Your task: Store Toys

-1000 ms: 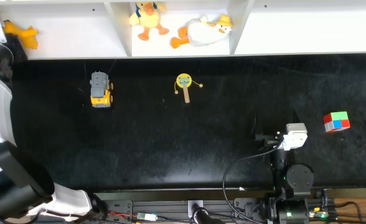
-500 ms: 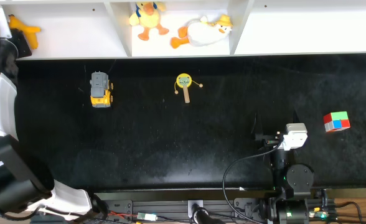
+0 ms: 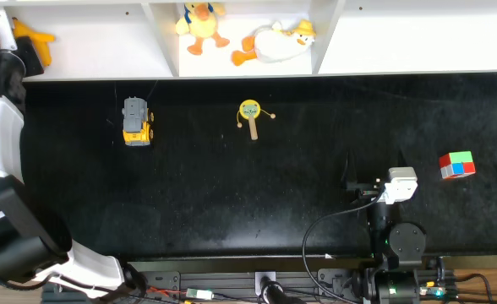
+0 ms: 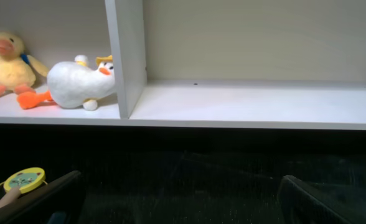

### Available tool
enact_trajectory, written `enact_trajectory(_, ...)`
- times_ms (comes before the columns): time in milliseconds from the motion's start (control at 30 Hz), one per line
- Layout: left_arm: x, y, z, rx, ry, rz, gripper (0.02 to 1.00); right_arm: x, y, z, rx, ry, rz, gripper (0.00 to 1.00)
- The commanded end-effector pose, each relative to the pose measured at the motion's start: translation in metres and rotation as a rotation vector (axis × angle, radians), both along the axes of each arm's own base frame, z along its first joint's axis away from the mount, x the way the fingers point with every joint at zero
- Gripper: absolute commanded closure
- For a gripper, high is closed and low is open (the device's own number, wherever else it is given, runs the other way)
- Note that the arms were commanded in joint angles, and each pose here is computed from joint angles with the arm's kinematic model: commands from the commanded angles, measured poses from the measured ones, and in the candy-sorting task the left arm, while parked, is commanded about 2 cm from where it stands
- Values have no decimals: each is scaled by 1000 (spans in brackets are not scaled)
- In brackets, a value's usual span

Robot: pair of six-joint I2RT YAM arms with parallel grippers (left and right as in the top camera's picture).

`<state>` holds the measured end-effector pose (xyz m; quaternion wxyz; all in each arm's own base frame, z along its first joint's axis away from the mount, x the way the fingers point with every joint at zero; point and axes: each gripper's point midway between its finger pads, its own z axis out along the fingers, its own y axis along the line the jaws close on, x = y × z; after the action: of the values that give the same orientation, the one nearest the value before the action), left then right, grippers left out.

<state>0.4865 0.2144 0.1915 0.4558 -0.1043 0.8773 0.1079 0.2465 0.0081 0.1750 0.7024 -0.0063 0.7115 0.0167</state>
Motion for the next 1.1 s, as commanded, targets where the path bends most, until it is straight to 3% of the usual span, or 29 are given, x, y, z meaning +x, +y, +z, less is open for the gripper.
enact_trajectory(33,2,-4,-29,-27,59,-13,161,0,1,-3,7,0,5,7)
enact_trajectory(133,2,-4,-29,-27,58,-13,47,0,1,-3,7,1,5,5)
enact_trajectory(200,3,-4,-28,-25,55,-12,20,0,1,-3,7,0,5,5)
enact_trajectory(700,-3,-7,-19,-26,57,-13,20,0,1,-3,7,0,5,5)
enact_trajectory(1100,-42,-23,-17,-36,100,-13,20,0,1,-3,7,1,5,5)
